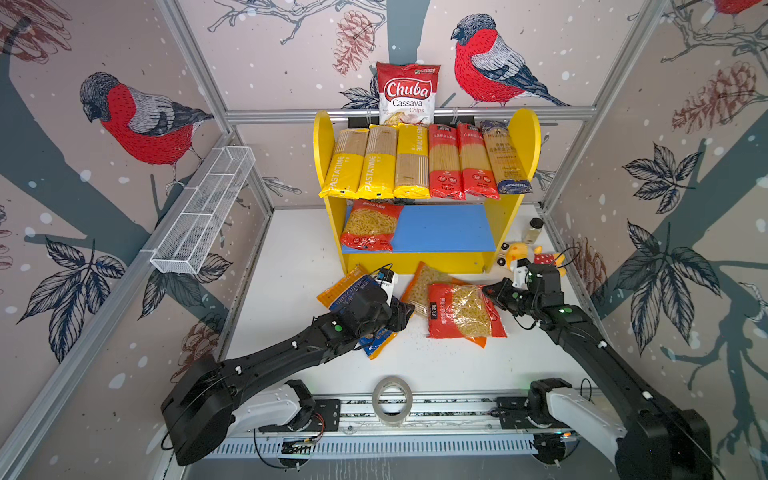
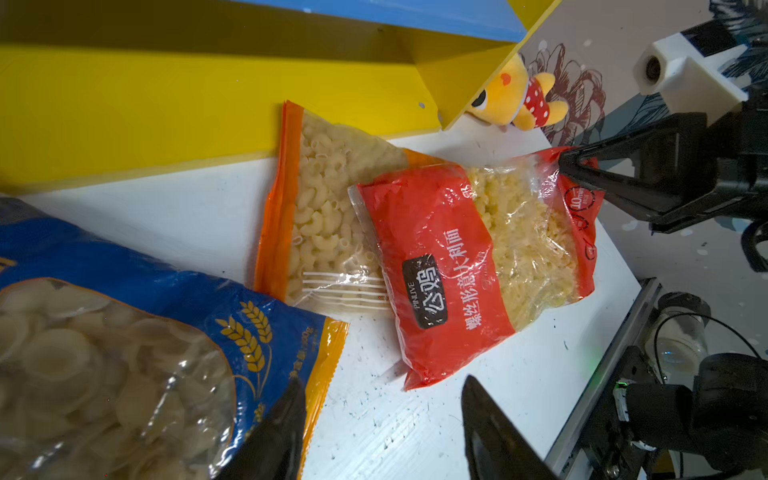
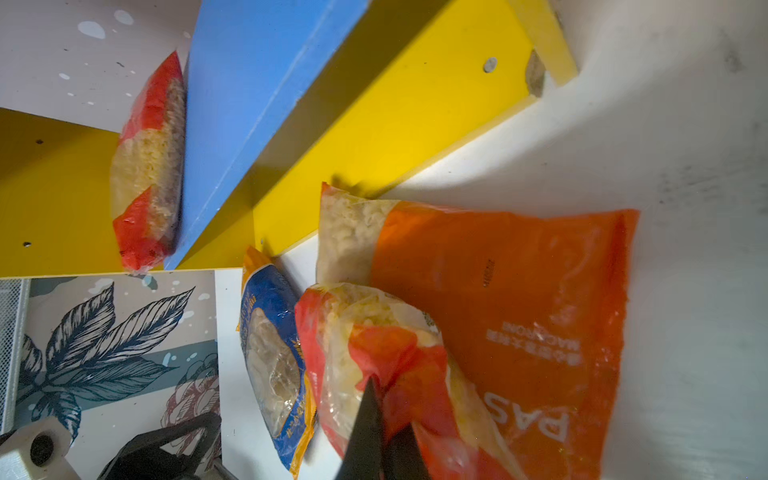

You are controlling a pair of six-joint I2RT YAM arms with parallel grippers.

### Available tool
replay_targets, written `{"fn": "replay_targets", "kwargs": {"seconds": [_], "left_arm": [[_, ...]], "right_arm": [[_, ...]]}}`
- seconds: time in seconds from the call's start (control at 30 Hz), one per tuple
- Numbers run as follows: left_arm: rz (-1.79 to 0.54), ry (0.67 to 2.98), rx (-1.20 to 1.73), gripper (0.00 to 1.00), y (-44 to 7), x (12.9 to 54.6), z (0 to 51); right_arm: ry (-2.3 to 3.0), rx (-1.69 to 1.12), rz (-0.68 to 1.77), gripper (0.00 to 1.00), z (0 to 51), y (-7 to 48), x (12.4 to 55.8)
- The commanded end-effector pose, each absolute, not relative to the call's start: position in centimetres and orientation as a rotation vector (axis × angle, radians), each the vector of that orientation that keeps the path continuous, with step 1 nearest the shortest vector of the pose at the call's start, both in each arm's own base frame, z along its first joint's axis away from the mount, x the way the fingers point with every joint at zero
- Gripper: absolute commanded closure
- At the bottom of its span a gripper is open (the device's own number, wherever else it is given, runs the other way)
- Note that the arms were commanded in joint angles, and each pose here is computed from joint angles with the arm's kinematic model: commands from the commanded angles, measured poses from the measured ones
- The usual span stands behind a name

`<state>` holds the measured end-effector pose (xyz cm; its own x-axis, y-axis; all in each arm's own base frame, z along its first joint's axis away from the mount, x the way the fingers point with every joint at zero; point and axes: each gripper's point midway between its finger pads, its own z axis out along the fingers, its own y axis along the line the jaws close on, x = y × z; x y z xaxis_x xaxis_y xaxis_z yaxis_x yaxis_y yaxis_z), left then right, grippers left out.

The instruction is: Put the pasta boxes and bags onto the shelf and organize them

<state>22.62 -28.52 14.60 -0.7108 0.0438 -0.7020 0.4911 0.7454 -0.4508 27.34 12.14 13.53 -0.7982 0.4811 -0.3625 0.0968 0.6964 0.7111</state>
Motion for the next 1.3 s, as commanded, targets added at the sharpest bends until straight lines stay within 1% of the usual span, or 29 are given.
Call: {"fn": "replay_targets", "kwargs": {"seconds": [0.0, 0.1, 0.23, 0.33, 0.4, 0.6, 0.63, 0.7, 0.77, 0.9, 1.0, 1.13, 1.23, 1.27], "left_arm": [[-0.906, 2.202, 0.532, 0.41, -31.7, 21.3, 15.2], [-0.932, 2.238, 0.709, 0.41, -34.5, 19.1, 13.4], [-0.972, 2.313, 0.903, 0.41, -36.5, 16.7, 10.6], [-1.005, 2.331, 1.009, 0.41, -37.9, 15.0, 9.2], [-0.993, 2.341, 1.035, 0.41, -38.7, 14.9, 7.9], [-0.644, 2.497, 1.030, 0.45, -38.5, 18.4, 3.9], [-0.606, 2.489, 1.013, 0.45, -38.5, 19.1, 4.1], [-0.466, 2.507, 0.943, 0.45, -37.1, 20.9, 4.1], [-0.378, 2.522, 0.865, 0.45, -35.6, 22.7, 4.3], [-0.320, 2.553, 0.634, 0.45, -33.7, 26.6, 5.1], [-0.312, 2.534, 0.620, 0.45, -34.3, 27.8, 6.4], [-0.256, 2.500, 0.557, 0.44, -32.1, 29.2, 8.6], [-0.291, 2.477, 0.482, 0.44, -30.3, 30.3, 10.3], [-0.312, 2.472, 0.475, 0.44, -30.2, 30.3, 10.7]], "right_arm": [[2.381, 0.521, 0.909, 0.95, 11.5, 11.0, 26.5], [2.376, 0.570, 0.926, 0.95, 10.4, 10.6, 25.9], [2.368, 0.566, 0.954, 0.95, 10.4, 11.0, 25.9], [2.383, 0.548, 0.951, 0.95, 10.5, 11.4, 26.0], [2.375, 0.537, 0.971, 0.95, 10.8, 12.1, 26.3], [2.386, 0.470, 1.004, 0.95, 11.8, 14.8, 27.0], [2.390, 0.474, 1.006, 0.95, 11.8, 14.7, 26.9], [2.397, 0.482, 1.005, 0.95, 11.7, 14.4, 26.4], [2.413, 0.497, 0.994, 0.95, 11.4, 13.9, 25.7], [2.509, 0.492, 0.991, 0.95, 8.9, 13.9, 23.2], [2.601, 0.515, 0.974, 0.95, 6.1, 14.0, 20.9], [2.651, 0.429, 0.978, 0.94, 5.3, 16.5, 18.4], [2.698, 0.332, 0.998, 0.90, 4.6, 18.0, 16.7], [2.711, 0.305, 1.003, 0.87, 4.5, 18.0, 16.3]]}}
